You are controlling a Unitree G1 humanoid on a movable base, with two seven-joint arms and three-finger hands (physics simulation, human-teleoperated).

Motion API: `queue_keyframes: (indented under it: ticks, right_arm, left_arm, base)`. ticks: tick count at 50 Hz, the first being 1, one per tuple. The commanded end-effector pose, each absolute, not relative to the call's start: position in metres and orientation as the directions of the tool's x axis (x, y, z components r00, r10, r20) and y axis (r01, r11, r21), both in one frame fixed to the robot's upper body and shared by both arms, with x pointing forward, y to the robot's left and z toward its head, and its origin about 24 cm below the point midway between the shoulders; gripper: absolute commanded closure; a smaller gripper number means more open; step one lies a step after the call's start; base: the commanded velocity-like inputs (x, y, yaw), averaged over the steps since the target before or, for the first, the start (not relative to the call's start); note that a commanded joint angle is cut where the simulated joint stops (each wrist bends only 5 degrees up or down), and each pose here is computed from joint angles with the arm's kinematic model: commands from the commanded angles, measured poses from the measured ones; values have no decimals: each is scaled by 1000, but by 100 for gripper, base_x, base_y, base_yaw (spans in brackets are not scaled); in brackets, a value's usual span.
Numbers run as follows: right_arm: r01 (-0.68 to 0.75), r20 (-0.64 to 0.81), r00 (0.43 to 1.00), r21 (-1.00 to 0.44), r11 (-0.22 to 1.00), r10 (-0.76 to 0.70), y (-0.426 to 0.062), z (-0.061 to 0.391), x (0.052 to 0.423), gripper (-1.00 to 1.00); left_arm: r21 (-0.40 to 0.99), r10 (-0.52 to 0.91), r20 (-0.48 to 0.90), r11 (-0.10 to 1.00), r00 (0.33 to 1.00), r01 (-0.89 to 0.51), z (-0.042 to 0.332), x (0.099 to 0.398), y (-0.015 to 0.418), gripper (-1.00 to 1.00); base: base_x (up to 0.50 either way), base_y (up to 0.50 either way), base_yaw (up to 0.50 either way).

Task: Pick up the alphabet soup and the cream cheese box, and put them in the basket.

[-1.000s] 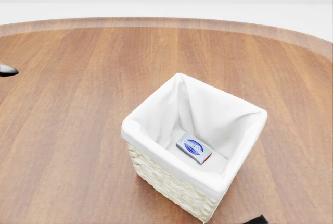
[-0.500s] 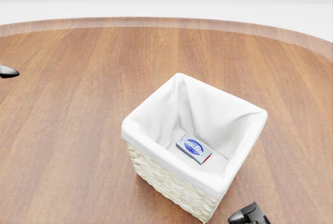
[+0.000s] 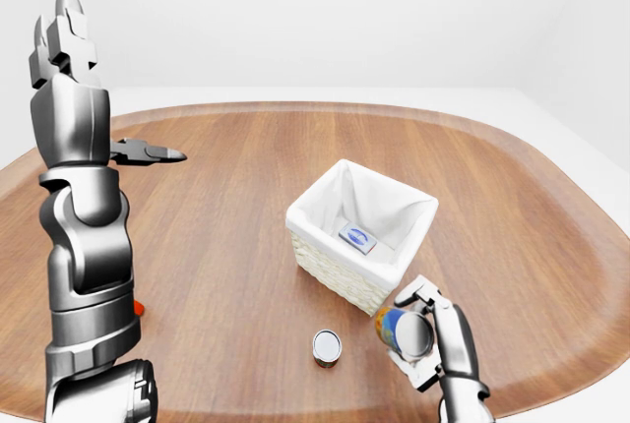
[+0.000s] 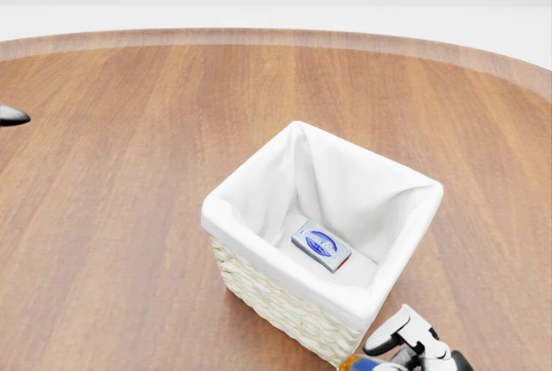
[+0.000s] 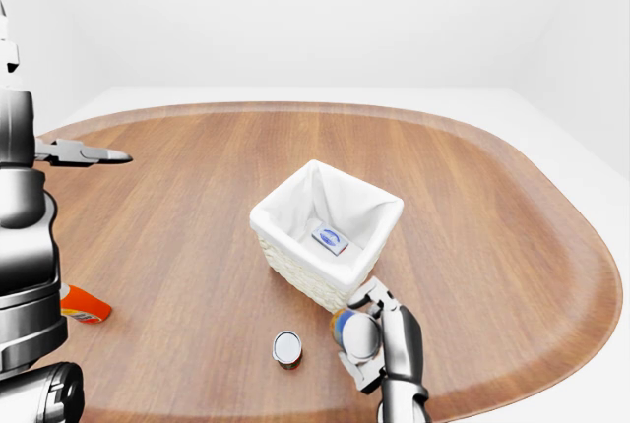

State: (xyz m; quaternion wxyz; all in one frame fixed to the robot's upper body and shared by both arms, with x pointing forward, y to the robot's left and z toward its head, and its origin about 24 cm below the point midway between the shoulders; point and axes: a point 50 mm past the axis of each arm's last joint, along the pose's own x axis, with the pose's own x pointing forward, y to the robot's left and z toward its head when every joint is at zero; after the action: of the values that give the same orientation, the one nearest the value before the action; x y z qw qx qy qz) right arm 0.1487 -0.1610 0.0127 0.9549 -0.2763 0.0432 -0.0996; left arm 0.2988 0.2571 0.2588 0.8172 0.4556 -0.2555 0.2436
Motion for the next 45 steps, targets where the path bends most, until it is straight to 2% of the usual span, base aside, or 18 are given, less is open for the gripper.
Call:
queue_keyframes:
  ticks: [1, 11, 23, 45]
  right_arm:
    - [212, 79, 977, -503, 838, -200, -157, 39, 152, 100]
    - [223, 184, 971, -475, 851, -151, -150, 66, 154, 100]
    - [212, 356, 933, -436, 874, -49, -136, 107, 166, 100]
    - [229, 352, 933, -416, 880, -76, -138, 124, 206, 100]
  left_arm:
    - [614, 167, 642, 471, 748, -633, 259, 299, 257, -100]
    - [613, 164, 645, 473, 746, -633, 260, 298, 257, -100]
    - [615, 172, 638, 474, 751, -630, 258, 300, 258, -100]
    - [613, 173, 638, 475, 750, -631, 258, 300, 258, -100]
  base:
    - [0, 0, 0]
    - [0, 0, 0]
    - [0, 0, 0]
    - [0, 0, 0]
